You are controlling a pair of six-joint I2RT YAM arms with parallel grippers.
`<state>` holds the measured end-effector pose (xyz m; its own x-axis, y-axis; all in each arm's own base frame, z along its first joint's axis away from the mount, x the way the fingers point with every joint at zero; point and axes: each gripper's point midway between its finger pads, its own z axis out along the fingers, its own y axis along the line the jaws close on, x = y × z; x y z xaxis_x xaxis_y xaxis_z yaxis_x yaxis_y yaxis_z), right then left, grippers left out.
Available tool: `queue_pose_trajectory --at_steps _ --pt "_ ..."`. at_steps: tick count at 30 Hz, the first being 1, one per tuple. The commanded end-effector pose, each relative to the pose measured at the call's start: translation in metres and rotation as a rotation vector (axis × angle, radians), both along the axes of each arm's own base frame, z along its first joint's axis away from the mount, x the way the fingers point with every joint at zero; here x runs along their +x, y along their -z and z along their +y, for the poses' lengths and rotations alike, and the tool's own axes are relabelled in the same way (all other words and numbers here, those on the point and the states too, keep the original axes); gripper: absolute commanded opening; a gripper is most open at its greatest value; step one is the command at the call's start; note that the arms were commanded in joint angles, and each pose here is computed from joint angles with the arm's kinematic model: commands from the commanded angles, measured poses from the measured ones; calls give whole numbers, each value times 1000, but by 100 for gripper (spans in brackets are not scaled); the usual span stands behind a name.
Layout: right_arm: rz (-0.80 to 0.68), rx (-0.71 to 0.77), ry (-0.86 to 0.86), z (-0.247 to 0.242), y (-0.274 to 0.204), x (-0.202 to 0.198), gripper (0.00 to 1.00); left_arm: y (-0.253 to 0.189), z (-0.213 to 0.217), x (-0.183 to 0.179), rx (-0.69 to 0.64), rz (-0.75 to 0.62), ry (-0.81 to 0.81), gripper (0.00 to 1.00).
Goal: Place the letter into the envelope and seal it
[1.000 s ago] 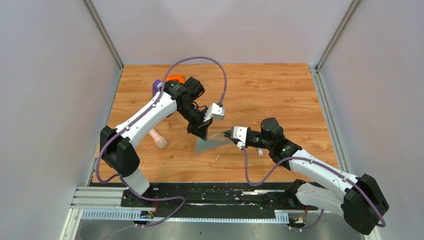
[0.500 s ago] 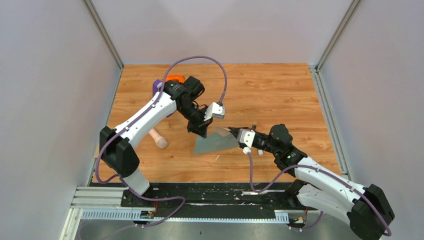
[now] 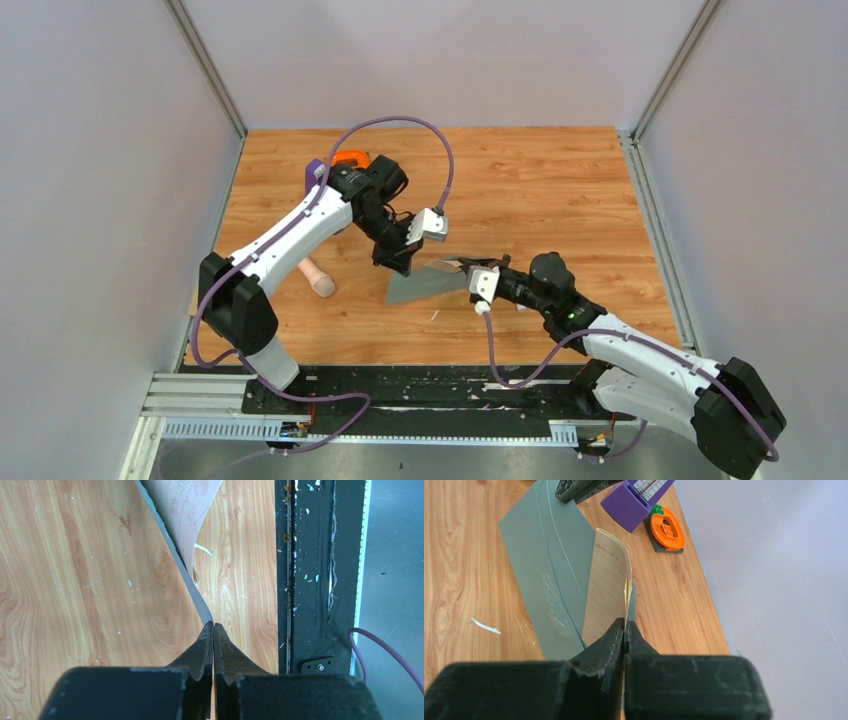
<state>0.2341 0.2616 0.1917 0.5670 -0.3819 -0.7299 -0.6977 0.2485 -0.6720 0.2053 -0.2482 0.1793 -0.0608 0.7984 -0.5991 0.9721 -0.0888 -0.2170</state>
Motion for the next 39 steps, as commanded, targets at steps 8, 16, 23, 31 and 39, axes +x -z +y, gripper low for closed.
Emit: queue_pose_trajectory --at_steps 8,16,23,31,39 --pt "-101 -75 29 -1 2 14 0 1 8 6 -27 0 16 0" --pt "-138 -106 -2 9 0 16 0 4 7 7 -31 19 25 0" --pt "-138 -175 -48 18 7 19 0 6 11 15 -38 7 25 0" --pt "-121 -296 -61 25 20 33 0 4 7 19 -68 2 30 0" --pt "-140 -343 -74 38 29 45 0 -1 2 16 -98 15 32 0"
